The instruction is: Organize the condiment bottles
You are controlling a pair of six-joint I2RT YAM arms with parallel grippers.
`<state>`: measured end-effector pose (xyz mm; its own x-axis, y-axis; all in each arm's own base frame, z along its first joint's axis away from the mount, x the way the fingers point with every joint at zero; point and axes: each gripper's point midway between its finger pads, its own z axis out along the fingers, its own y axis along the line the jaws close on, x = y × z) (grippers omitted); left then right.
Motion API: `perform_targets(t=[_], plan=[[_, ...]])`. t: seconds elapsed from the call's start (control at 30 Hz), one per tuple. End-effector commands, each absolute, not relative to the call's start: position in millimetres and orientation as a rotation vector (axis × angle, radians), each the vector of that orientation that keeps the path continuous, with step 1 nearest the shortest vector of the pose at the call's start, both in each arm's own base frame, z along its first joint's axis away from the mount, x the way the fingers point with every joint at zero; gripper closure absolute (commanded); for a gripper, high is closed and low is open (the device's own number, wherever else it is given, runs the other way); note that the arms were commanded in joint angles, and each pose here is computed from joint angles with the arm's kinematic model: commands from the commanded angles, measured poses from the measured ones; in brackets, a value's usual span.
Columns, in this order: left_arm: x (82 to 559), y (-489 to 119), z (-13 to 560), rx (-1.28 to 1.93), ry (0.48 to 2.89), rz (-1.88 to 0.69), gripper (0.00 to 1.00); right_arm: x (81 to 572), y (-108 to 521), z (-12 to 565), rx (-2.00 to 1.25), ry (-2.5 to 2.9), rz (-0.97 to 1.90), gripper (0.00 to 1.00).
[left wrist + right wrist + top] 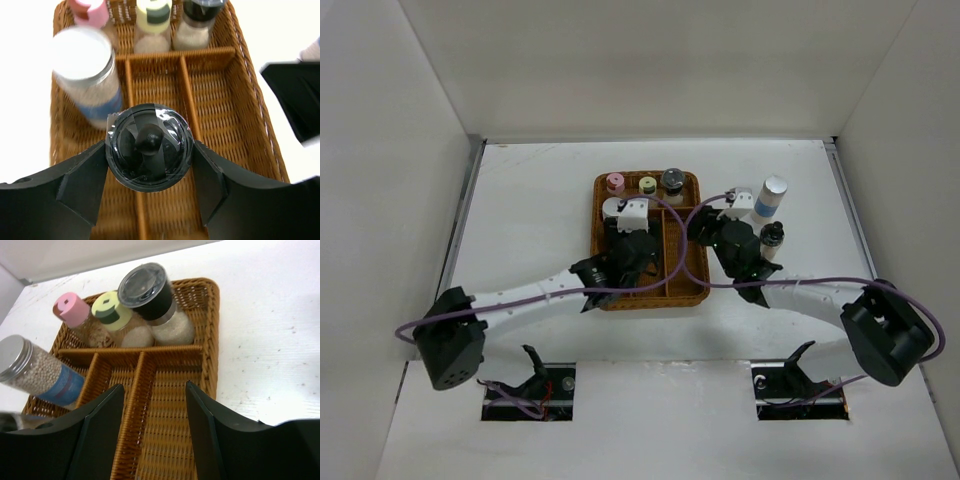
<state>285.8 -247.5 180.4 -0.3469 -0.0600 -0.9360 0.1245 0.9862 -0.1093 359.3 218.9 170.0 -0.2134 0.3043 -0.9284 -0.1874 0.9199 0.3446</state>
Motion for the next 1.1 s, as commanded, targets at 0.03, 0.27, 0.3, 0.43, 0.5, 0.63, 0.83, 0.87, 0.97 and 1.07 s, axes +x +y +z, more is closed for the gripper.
perform_targets(t=[0.03, 0.27, 0.3, 0.43, 0.5, 0.63, 0.83, 0.87, 0.97, 1.07], plan=[[331, -276, 246, -0.06, 1.715, -0.316, 0.69, 365, 204, 187, 0.162, 1.683, 0.462, 0.41], [363, -282, 227, -0.055, 1.735, -0.271, 0.69, 368, 195, 186, 0.198, 1.685, 0.464, 0.41], [366, -285, 225, -0.048, 1.738, -0.28, 0.69, 367, 195, 185, 0.199, 1.685, 0.465, 0.41], [377, -292, 211, -0.036, 1.759, -0.261, 0.69, 368, 192, 186, 0.207, 1.683, 0.463, 0.41], [385, -293, 202, -0.039, 1.766, -0.247, 0.69, 368, 190, 186, 0.214, 1.682, 0.462, 0.41], [401, -293, 179, -0.051, 1.794, -0.215, 0.67, 369, 188, 185, 0.218, 1.682, 0.459, 0.41], [407, -294, 163, -0.054, 1.812, -0.191, 0.54, 370, 184, 185, 0.236, 1.68, 0.459, 0.41], [407, -294, 162, -0.051, 1.814, -0.193, 0.49, 370, 183, 186, 0.24, 1.679, 0.46, 0.4], [405, -297, 160, -0.042, 1.817, -0.196, 0.34, 369, 183, 186, 0.242, 1.679, 0.461, 0.37], [400, -300, 173, -0.032, 1.799, -0.223, 0.24, 369, 183, 187, 0.245, 1.676, 0.465, 0.33]])
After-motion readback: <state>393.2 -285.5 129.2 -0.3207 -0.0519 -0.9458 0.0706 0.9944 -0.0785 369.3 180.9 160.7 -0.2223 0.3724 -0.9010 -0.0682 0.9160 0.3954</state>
